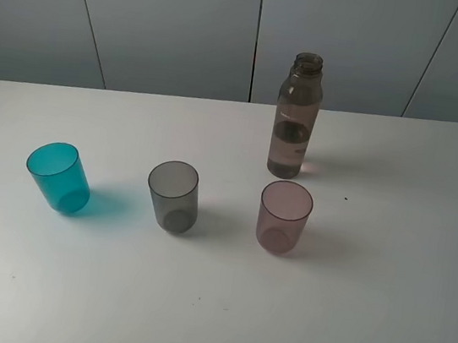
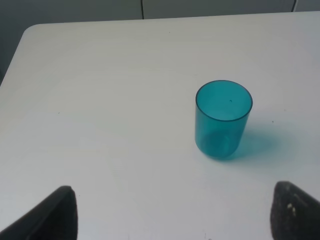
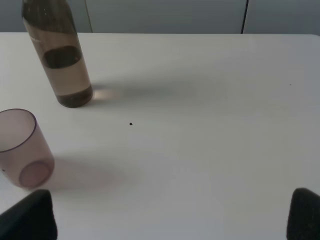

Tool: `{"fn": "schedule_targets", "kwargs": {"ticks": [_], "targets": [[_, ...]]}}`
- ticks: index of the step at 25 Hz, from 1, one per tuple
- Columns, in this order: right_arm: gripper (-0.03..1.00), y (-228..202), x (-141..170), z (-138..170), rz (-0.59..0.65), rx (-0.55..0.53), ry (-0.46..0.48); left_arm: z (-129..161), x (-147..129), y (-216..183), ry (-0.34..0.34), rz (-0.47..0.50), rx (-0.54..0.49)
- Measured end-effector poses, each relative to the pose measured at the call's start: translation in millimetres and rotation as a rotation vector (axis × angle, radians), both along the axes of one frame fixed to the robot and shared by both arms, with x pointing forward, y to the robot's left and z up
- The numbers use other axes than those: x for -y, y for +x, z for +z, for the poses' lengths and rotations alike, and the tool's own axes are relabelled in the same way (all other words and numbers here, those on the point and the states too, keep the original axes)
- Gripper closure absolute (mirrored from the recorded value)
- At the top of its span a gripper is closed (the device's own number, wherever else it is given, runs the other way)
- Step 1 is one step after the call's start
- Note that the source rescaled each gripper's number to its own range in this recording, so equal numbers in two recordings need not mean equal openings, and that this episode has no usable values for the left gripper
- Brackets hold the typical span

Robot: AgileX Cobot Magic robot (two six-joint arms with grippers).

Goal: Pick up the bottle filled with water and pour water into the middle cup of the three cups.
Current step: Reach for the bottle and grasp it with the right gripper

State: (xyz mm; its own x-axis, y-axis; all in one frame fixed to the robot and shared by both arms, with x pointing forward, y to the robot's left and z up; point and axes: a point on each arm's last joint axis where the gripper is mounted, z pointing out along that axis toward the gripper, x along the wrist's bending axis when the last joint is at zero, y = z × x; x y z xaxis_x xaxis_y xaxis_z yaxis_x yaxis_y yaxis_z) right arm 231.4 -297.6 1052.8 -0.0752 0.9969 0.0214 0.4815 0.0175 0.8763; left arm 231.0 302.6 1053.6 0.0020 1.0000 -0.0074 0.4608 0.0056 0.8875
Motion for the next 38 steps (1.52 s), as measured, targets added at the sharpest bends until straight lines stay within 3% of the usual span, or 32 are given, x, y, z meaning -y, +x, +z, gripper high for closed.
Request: {"fn": "schedule_targets", "kwargs": {"ticks": [38], "targets": [[-0.03,0.0,0.0,0.0,0.0,0.0,0.0,0.0,0.0,0.0,-0.002,0.001,0.0]]}}
